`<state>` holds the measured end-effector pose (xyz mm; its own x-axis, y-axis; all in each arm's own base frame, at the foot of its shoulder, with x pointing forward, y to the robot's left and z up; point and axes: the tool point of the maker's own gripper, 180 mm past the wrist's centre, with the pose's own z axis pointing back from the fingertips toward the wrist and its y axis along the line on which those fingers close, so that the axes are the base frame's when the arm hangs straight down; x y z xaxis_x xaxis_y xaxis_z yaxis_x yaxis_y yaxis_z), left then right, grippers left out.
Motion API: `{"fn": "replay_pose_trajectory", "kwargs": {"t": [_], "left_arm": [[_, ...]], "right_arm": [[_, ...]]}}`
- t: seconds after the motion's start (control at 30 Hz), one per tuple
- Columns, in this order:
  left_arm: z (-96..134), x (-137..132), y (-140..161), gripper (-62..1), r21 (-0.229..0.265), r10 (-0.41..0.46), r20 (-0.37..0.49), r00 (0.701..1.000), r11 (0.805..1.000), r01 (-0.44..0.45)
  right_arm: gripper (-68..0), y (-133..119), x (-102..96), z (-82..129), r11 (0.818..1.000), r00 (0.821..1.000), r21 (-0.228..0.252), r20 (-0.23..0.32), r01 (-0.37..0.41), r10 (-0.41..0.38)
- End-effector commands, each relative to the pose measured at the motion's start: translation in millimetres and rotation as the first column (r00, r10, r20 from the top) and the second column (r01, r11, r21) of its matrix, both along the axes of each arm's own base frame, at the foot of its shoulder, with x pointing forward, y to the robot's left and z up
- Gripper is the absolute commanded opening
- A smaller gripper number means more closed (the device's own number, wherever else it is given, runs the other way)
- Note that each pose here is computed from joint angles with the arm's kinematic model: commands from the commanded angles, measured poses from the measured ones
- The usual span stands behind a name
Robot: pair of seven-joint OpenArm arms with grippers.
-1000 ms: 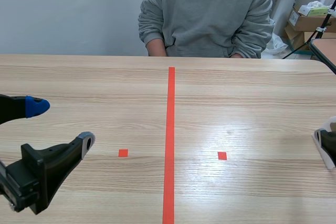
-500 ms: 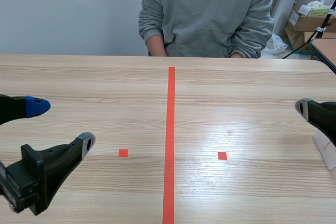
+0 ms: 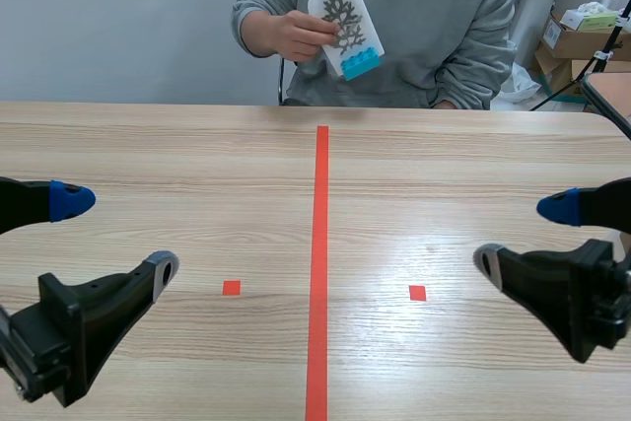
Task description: Do the leaf sorting experiment
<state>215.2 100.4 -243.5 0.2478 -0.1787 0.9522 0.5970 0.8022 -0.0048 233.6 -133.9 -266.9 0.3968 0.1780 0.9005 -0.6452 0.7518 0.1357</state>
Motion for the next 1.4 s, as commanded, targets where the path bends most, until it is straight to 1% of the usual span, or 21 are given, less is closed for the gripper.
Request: {"fn": "replay_pose_trajectory", "kwargs": {"t": [0.0, 0.1, 0.2, 1.37], "left_arm": [[6.2, 0.9, -2.0, 1.4, -0.013, -0.007, 0.019, 1.000, 1.000, 0.007], [6.6, 0.9, -2.2, 1.4, -0.018, -0.006, 0.018, 1.000, 1.000, 0.006], [6.8, 0.8, -2.4, 1.4, -0.021, -0.007, 0.018, 1.000, 1.000, 0.007], [6.8, 0.7, -2.6, 1.4, -0.021, -0.008, 0.018, 1.000, 1.000, 0.008]], "right_arm": [[-4.1, 6.2, 2.3, 9.8, 0.999, 0.999, 0.019, 0.031, -0.026, 0.025], [-4.1, 16.3, -2.6, 4.9, 0.998, 0.999, 0.030, 0.013, -0.053, 0.052], [-4.1, 20.3, -4.6, 3.1, 0.997, 0.998, 0.036, 0.006, -0.063, 0.063], [-4.1, 19.7, -4.2, 3.4, 0.997, 0.998, 0.034, 0.007, -0.062, 0.062]]}}
